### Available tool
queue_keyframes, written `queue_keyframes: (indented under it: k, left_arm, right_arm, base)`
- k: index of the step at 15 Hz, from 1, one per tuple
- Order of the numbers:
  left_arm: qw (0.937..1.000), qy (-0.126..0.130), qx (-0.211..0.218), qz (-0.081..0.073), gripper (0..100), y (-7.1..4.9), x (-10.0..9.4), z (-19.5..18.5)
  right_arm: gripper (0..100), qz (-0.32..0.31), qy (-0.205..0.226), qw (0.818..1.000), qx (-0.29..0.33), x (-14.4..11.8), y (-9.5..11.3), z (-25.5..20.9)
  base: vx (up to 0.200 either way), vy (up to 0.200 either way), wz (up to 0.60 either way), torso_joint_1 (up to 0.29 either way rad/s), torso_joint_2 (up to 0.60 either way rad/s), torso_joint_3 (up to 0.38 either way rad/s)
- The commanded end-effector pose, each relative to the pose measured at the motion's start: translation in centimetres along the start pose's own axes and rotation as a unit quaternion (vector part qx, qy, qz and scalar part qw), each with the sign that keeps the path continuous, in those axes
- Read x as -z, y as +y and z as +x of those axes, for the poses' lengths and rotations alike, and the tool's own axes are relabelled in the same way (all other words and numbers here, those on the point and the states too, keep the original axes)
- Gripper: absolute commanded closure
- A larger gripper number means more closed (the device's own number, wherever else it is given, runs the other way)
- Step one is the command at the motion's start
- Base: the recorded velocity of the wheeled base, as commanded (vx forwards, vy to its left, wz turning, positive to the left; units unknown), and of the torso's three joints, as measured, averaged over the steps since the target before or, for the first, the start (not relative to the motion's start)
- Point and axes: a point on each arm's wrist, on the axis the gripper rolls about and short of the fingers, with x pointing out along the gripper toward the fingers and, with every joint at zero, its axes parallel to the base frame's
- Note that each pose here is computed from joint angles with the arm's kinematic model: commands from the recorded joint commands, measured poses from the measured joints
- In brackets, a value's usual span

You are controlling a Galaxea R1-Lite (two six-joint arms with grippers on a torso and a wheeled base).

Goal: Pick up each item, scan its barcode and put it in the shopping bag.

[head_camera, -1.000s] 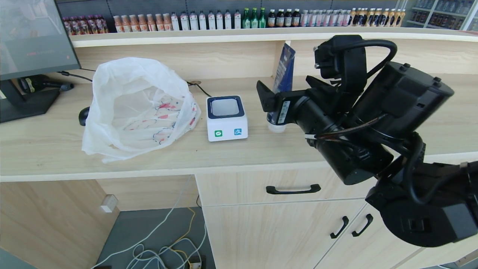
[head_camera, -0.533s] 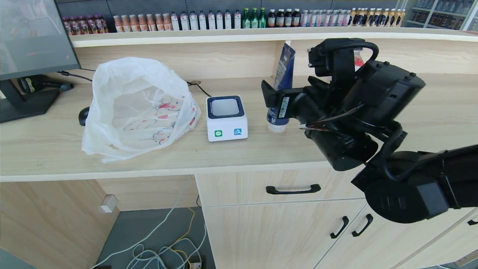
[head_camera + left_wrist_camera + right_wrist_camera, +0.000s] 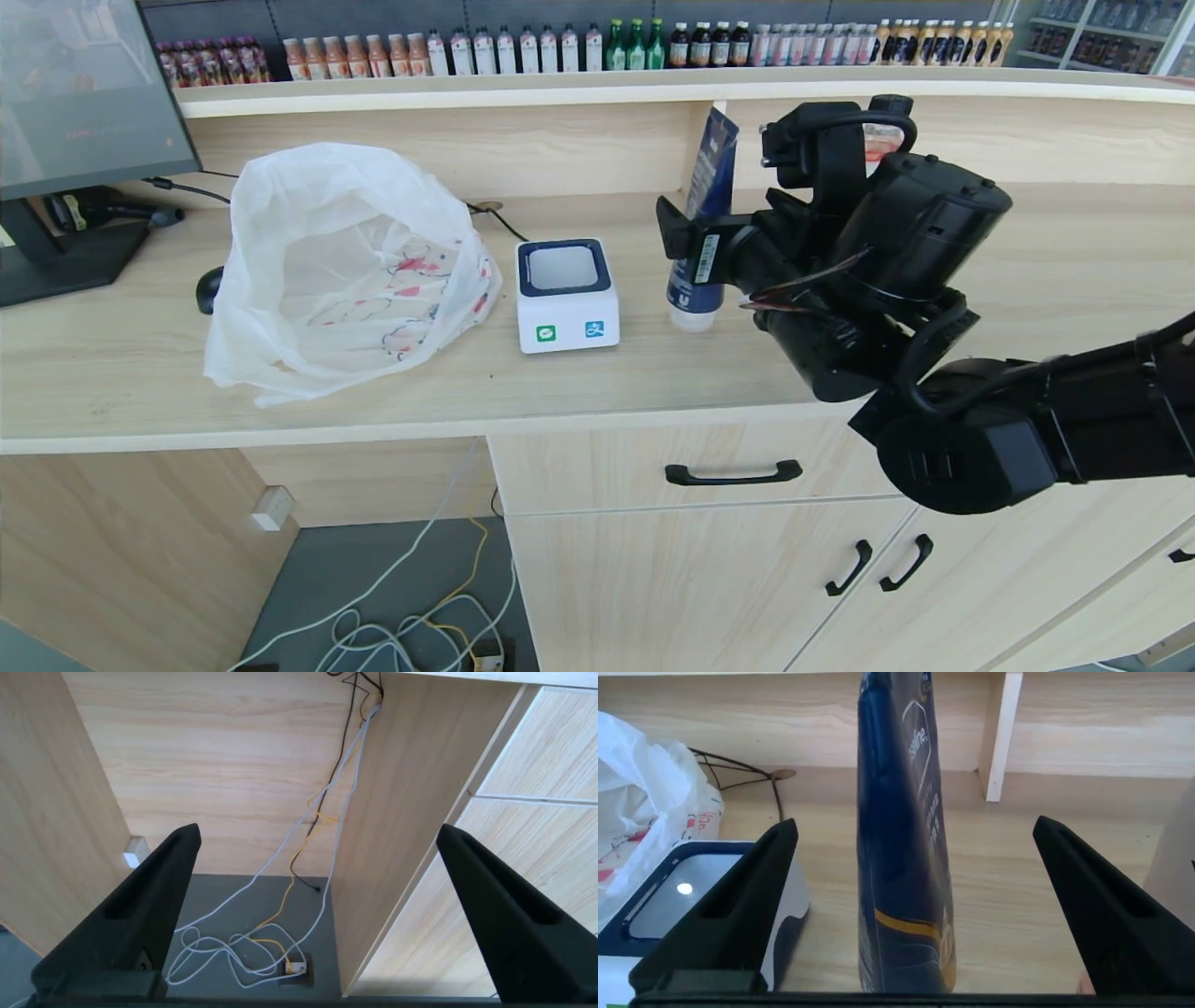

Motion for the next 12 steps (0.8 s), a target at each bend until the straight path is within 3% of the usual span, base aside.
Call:
queue_keyframes:
  k: [1,12]
  left_arm:
    - [1.0000,0.000,0.000,0.000,0,0.0,0.0,0.0]
    - [1.0000,0.000,0.000,0.000,0,0.0,0.0,0.0]
  right_arm:
    - [0,-0.003,0.004,1.000,0.002,0.2,-0.1,0.4]
    - [0,-0.015,0.017,1.000,0.008,1.3,-1.4,2.4]
  base:
    - [0.000,0.000,0.00,0.000,0.00,0.000]
    - [0.000,0.000,0.00,0.000,0.00,0.000]
